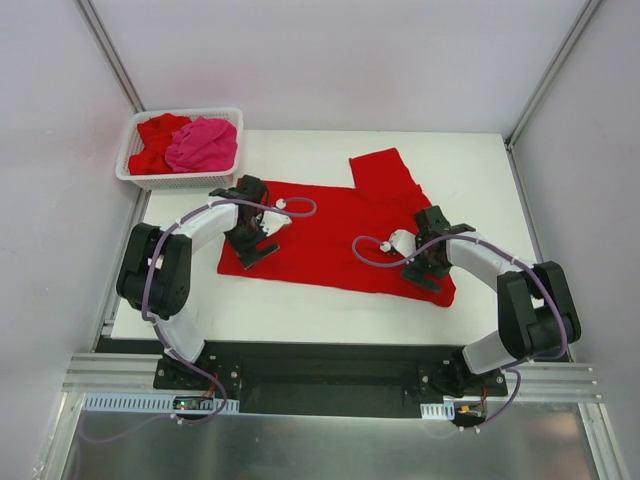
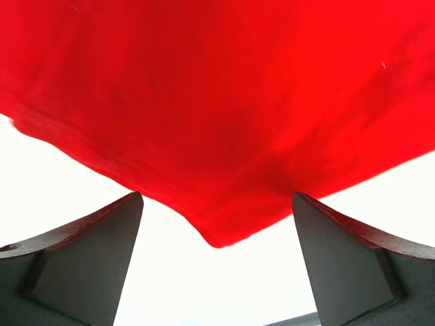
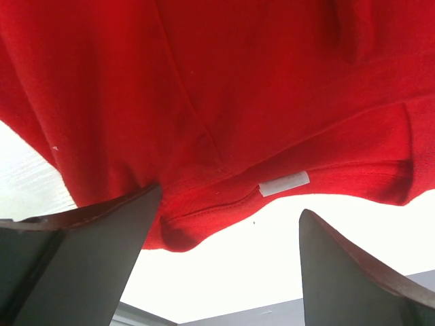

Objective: Fold and stack the t-shirts
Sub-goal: Fold the flattened tshirt in 1/3 of the way

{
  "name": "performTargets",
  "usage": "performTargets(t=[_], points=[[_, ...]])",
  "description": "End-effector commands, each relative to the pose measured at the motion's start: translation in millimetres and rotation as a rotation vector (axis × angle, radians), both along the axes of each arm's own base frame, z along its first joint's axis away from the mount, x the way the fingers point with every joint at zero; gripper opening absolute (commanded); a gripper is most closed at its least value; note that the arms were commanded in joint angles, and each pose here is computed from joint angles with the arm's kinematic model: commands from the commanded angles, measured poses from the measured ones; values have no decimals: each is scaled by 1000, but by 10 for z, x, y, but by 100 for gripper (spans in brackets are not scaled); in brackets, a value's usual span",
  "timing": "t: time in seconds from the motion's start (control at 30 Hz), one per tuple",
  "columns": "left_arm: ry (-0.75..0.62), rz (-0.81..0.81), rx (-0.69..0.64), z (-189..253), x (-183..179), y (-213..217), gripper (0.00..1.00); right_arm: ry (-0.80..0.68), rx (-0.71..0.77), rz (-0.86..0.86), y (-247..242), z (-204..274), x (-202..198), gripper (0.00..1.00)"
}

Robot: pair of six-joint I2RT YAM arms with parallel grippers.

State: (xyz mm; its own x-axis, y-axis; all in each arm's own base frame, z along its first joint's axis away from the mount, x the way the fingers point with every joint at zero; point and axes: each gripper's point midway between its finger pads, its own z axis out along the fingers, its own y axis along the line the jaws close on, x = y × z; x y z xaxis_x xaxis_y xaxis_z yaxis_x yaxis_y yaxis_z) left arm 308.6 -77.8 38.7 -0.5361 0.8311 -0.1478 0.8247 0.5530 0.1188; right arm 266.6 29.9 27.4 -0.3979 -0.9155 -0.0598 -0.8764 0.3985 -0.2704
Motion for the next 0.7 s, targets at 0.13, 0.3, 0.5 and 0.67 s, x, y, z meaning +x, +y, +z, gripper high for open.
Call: performTargets(t=[0.13, 0.3, 0.5, 0.67], points=[[72, -22, -24, -65, -397, -85, 92, -6, 3, 0, 38, 66, 69, 88], [11, -31, -14, 71, -224, -87, 91, -5, -4, -5, 23, 43, 49, 89], [-74, -56, -4, 283, 19, -110, 92, 0, -8, -10, 9, 31, 19, 89], [-78, -51, -1, 229, 193, -91, 91, -5, -14, -12, -1, 27, 44, 89]])
